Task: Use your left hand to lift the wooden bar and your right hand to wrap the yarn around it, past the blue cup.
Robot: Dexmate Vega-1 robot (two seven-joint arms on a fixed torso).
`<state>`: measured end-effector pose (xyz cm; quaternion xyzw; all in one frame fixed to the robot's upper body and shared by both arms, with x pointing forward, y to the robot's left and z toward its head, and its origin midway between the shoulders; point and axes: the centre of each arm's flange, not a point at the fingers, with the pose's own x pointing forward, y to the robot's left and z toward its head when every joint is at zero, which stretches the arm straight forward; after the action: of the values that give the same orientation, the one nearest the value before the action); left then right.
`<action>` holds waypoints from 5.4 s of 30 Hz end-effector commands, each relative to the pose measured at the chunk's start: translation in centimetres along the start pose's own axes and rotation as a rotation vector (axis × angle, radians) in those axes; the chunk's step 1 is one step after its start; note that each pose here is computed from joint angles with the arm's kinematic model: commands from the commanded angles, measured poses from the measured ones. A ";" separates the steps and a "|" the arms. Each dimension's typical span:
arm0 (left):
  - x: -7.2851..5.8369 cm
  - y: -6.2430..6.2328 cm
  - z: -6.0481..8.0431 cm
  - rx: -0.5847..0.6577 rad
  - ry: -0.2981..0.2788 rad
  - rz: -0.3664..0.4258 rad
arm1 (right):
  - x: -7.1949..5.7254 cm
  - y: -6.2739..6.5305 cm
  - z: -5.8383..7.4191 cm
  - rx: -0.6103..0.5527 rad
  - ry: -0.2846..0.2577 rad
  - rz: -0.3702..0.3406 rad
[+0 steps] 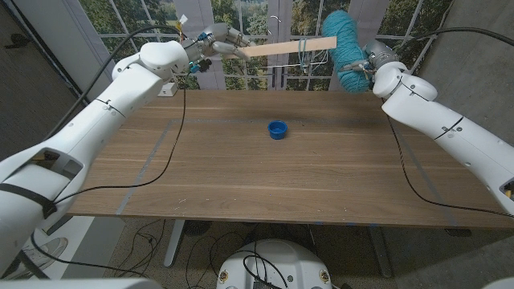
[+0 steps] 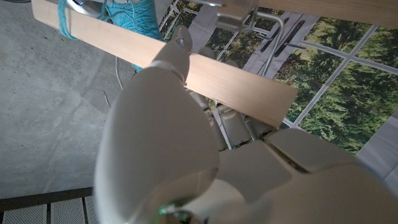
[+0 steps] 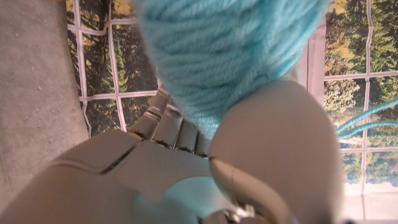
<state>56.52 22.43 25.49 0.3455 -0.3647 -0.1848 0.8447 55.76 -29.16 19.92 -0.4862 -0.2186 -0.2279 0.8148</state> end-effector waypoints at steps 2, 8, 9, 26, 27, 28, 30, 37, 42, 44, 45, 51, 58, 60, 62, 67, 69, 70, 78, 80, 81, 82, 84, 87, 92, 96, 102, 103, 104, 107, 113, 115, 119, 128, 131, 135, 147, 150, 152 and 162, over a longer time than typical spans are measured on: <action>-0.6 -0.4 0.2 0.038 0.029 -0.089 | -1.2 -2.6 2.3 -0.057 -0.081 -0.083; -1.1 -0.9 0.3 0.077 0.072 -0.134 | -1.7 -3.4 3.9 -0.097 -0.143 -0.091; -1.1 -0.9 0.3 0.077 0.072 -0.134 | -1.7 -3.4 3.9 -0.098 -0.142 -0.090; -1.8 -1.8 -0.1 0.106 0.118 -0.163 | -2.6 -5.7 11.4 -0.375 -0.176 0.062; -1.8 -1.8 -0.2 0.103 0.118 -0.164 | -2.6 -5.9 11.8 -0.385 -0.174 0.077; -1.8 -1.8 -0.3 0.106 0.121 -0.166 | -2.7 -6.1 12.1 -0.396 -0.170 0.092; -1.8 -1.9 -0.3 0.108 0.122 -0.171 | -2.8 -6.4 12.9 -0.422 -0.164 0.117; -1.4 -1.9 -0.2 0.165 0.158 -0.163 | -3.0 -7.4 15.4 -0.501 -0.124 0.233; -1.2 -1.7 -0.2 0.202 0.186 -0.142 | -3.3 -8.0 16.3 -0.518 -0.117 0.295; -1.2 -1.6 -0.4 0.210 0.199 -0.132 | -3.6 -8.4 16.6 -0.524 -0.115 0.323; -1.1 -1.5 -0.5 0.205 0.202 -0.131 | -3.7 -8.5 16.8 -0.528 -0.113 0.337; -1.0 -1.3 -0.5 0.236 0.216 -0.113 | -5.0 -9.7 17.4 -0.558 -0.104 0.452; -0.3 -1.4 -1.0 0.254 0.218 -0.115 | -7.4 -12.3 17.4 -0.509 -0.128 0.592; 0.2 -1.5 -1.2 0.253 0.220 -0.121 | -7.9 -13.0 17.5 -0.500 -0.138 0.601; 0.6 -1.5 -1.4 0.250 0.215 -0.135 | -8.3 -13.7 17.5 -0.486 -0.142 0.619; 1.3 -1.6 -1.5 0.252 0.208 -0.137 | -9.4 -15.1 17.2 -0.467 -0.134 0.647; 1.5 -1.6 -1.4 0.252 0.203 -0.139 | -9.8 -15.6 17.0 -0.455 -0.131 0.667; 1.6 -1.5 -1.4 0.252 0.200 -0.136 | -10.0 -15.8 16.8 -0.449 -0.131 0.679; 1.8 -0.9 -1.3 0.245 0.199 -0.111 | -12.9 -17.6 15.4 -0.383 -0.184 0.732; 1.7 -0.8 -1.2 0.241 0.196 -0.080 | -13.8 -18.0 15.1 -0.367 -0.210 0.743; 1.8 -0.7 -1.2 0.242 0.193 -0.084 | -14.2 -18.2 15.0 -0.358 -0.224 0.748; 1.7 -0.7 -1.2 0.229 0.184 -0.064 | -14.7 -18.3 14.9 -0.350 -0.239 0.752; 1.8 -0.6 -1.1 0.231 0.179 -0.059 | -15.4 -18.6 14.6 -0.336 -0.264 0.764; 1.9 -0.7 -1.0 0.225 0.171 -0.031 | -16.3 -18.8 14.3 -0.319 -0.303 0.778; 1.8 -0.9 -0.9 0.202 0.161 0.011 | -17.3 -18.4 14.0 -0.297 -0.375 0.839; 1.8 -0.8 -0.5 0.205 0.162 0.029 | -17.9 -17.7 13.8 -0.299 -0.416 0.896; 1.6 -1.0 0.1 0.187 0.150 0.084 | -18.6 -16.5 13.4 -0.306 -0.468 0.979; 1.4 -1.1 0.1 0.169 0.148 0.104 | -18.7 -16.3 13.3 -0.306 -0.478 0.992; 1.3 -1.1 0.2 0.159 0.149 0.121 | -18.8 -16.1 13.2 -0.306 -0.488 1.005; 1.1 -1.1 0.6 0.152 0.148 0.148 | -19.1 -15.4 12.8 -0.302 -0.509 1.025; 0.9 -1.2 1.0 0.107 0.132 0.161 | -18.8 -13.3 10.9 -0.273 -0.504 1.088; 0.7 -1.3 1.0 0.098 0.133 0.181 | -18.5 -12.6 10.3 -0.261 -0.497 1.103; 0.7 -1.4 1.2 0.089 0.123 0.184 | -17.7 -11.1 8.9 -0.226 -0.493 1.133; 0.7 -1.7 1.8 0.059 0.105 0.204 | -15.9 -7.7 6.7 -0.158 -0.504 1.156; 0.7 -1.6 1.8 0.049 0.101 0.203 | -15.1 -6.3 6.4 -0.145 -0.508 1.171; 0.8 -1.6 1.9 0.037 0.091 0.199 | -13.9 -4.5 6.2 -0.137 -0.505 1.189; 1.0 -1.4 1.9 -0.015 0.068 0.184 | -9.6 0.3 5.5 -0.077 -0.491 1.263; 0.8 -1.3 2.0 -0.007 0.064 0.185 | -8.5 1.3 5.0 -0.061 -0.462 1.270; 0.8 -1.2 1.9 -0.023 0.059 0.178 | -7.9 1.9 4.6 -0.057 -0.434 1.267; 0.4 -1.0 1.1 -0.055 0.055 0.160 | -4.6 3.7 2.4 0.023 -0.320 1.228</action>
<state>55.71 20.31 25.83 0.3089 -0.3644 -0.0997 0.8729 49.69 -23.70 16.59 -0.5707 -0.0461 0.3839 0.7244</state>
